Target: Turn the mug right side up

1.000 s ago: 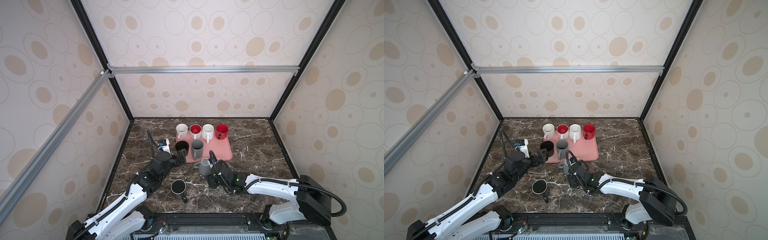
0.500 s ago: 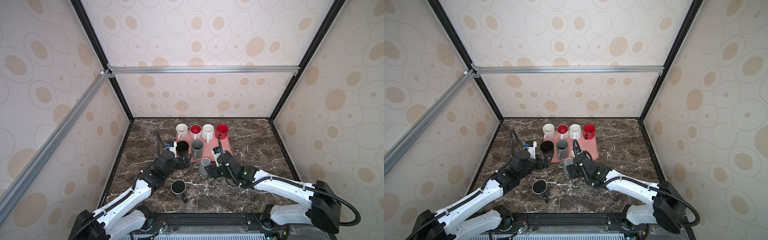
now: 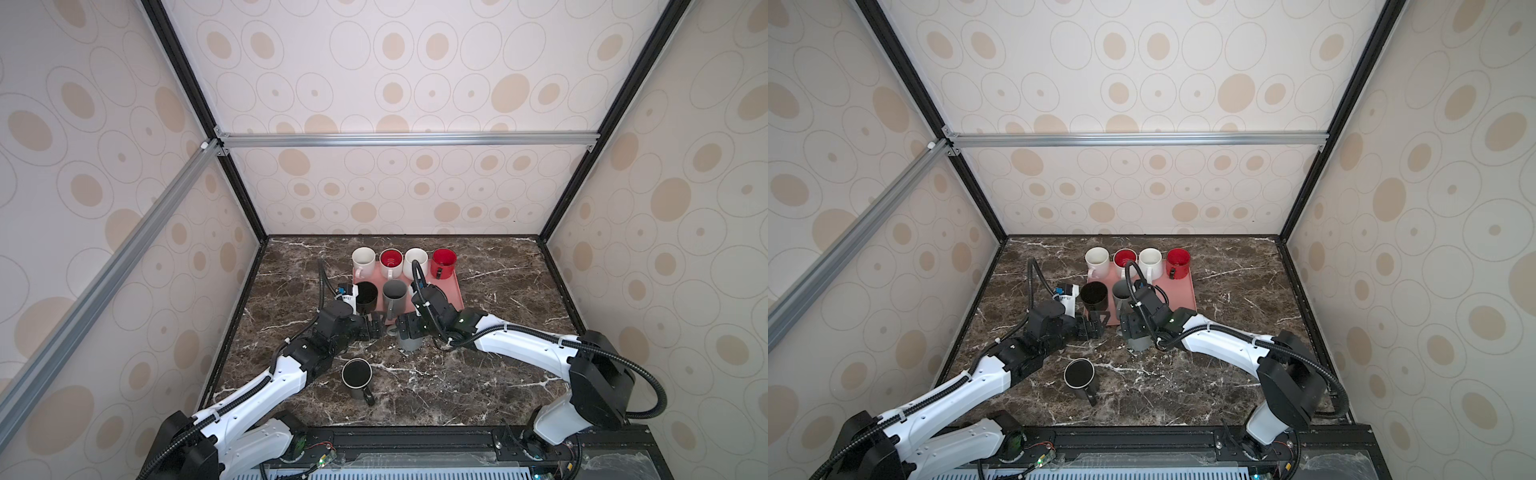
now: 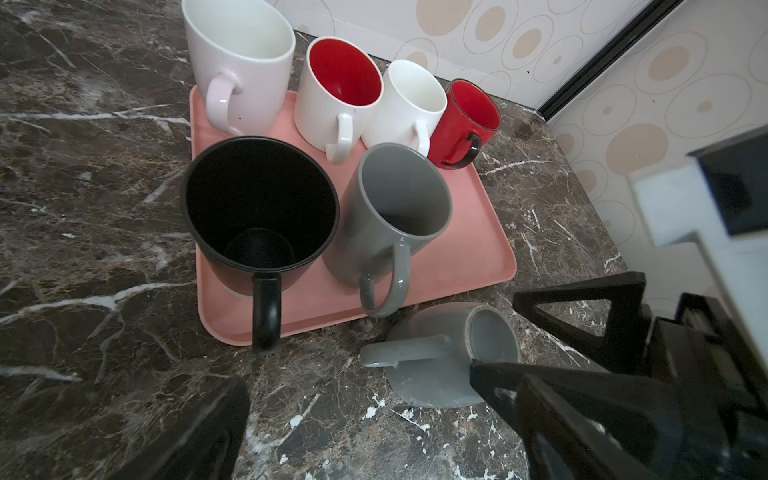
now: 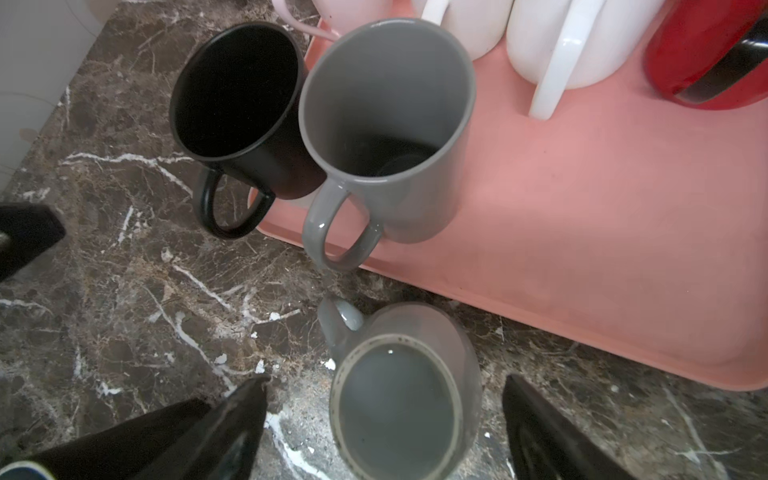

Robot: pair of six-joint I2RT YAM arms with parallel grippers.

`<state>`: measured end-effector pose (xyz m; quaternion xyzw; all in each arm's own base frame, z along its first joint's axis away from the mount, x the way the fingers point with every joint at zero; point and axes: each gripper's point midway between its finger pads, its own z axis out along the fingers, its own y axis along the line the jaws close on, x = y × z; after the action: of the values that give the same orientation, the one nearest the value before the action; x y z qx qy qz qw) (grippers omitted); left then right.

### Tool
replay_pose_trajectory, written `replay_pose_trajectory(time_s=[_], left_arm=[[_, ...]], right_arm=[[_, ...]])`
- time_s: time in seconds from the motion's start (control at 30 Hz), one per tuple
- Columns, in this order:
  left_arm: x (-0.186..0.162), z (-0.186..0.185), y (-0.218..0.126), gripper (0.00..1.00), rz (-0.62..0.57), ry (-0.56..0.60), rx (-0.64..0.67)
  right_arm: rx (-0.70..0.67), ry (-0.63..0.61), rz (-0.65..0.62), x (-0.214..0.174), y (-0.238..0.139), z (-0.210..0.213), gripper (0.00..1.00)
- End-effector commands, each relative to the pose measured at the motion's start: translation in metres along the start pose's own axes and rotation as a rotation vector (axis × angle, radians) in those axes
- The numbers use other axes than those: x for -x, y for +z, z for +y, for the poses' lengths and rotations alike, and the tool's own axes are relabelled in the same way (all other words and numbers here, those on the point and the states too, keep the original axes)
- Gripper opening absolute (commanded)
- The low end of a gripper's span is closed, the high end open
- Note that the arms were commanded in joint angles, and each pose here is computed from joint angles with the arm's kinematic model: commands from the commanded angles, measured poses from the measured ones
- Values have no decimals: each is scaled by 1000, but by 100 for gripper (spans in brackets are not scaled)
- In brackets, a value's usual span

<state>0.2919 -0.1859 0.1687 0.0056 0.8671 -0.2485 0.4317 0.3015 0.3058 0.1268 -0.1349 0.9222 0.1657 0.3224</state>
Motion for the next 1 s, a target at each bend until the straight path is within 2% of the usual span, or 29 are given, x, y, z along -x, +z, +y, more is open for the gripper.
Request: replay_pose_trajectory(time_s=[0.0, 0.2, 0.4, 0.57, 0.8, 0.97], left_arm=[[20, -7, -7, 99, -55, -1, -13], [20, -9, -7, 99, -51, 5, -21], [18, -13, -4, 99, -35, 15, -44], [15, -20, -1, 99, -10, 46, -74], [7, -33, 6, 98, 43, 94, -131], [-12, -54, 18, 97, 123, 210, -166]], right_arm=[[-48, 19, 46, -8, 5, -11, 86], [-38, -2, 98, -19, 10, -21, 73], [1, -54, 152, -34, 4, -28, 65], [44, -142, 190, -51, -11, -33, 61], [75, -194, 238, -76, -33, -49, 61], [90, -157, 189, -73, -43, -48, 78]])
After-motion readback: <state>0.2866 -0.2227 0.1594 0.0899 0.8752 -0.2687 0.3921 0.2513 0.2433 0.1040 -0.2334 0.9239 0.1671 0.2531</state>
